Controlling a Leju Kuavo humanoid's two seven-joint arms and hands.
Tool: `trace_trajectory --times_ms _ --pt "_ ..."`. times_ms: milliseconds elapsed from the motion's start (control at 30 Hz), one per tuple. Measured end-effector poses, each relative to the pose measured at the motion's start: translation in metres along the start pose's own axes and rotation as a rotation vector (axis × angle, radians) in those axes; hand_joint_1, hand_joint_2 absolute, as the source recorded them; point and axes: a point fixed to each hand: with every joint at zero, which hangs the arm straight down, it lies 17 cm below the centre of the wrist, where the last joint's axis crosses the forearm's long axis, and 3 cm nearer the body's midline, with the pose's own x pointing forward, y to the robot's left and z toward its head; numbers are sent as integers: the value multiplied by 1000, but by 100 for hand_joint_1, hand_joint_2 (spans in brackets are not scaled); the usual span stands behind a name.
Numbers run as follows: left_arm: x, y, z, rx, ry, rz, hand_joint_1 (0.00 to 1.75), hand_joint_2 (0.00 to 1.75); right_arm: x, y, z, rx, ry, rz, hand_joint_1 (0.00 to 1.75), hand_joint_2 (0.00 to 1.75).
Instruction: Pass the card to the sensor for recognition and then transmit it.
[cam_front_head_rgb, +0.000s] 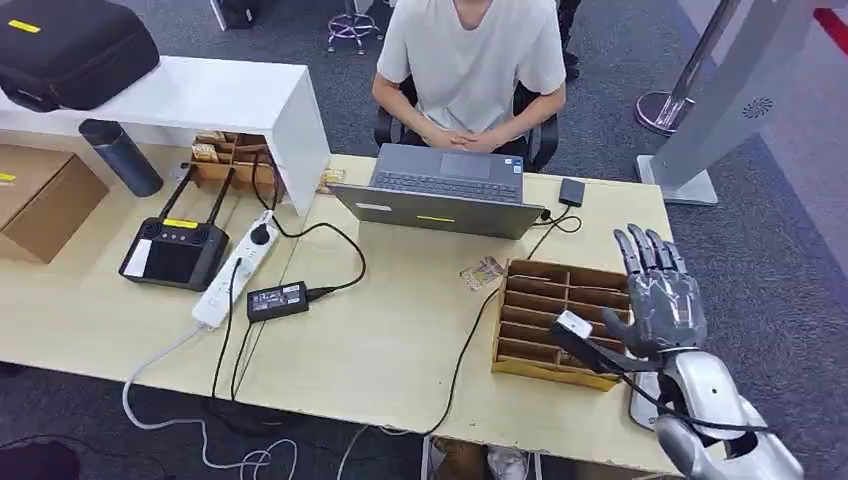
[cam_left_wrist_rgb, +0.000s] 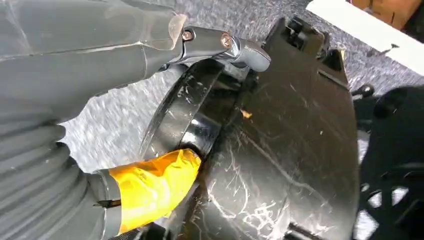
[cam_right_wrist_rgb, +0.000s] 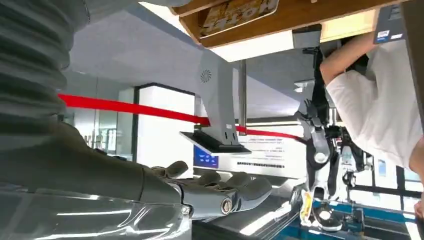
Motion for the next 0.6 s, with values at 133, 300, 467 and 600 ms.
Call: trace_trajectory --times_ms 133,300,467,600 --pt "0 1 1 37 -14 113 0 175 0 -2 4 -10 4 -7 0 175" --pt "0 2 -1 92 -19 256 0 175 -2 -4 10 -16 13 -11 0 175" --pt "-2 2 -3 141 -14 359 0 175 -4 -6 15 -20 23 -18 0 175" --pt "-8 5 -6 243 7 548 0 175 -6 -6 20 -20 31 -23 0 175"
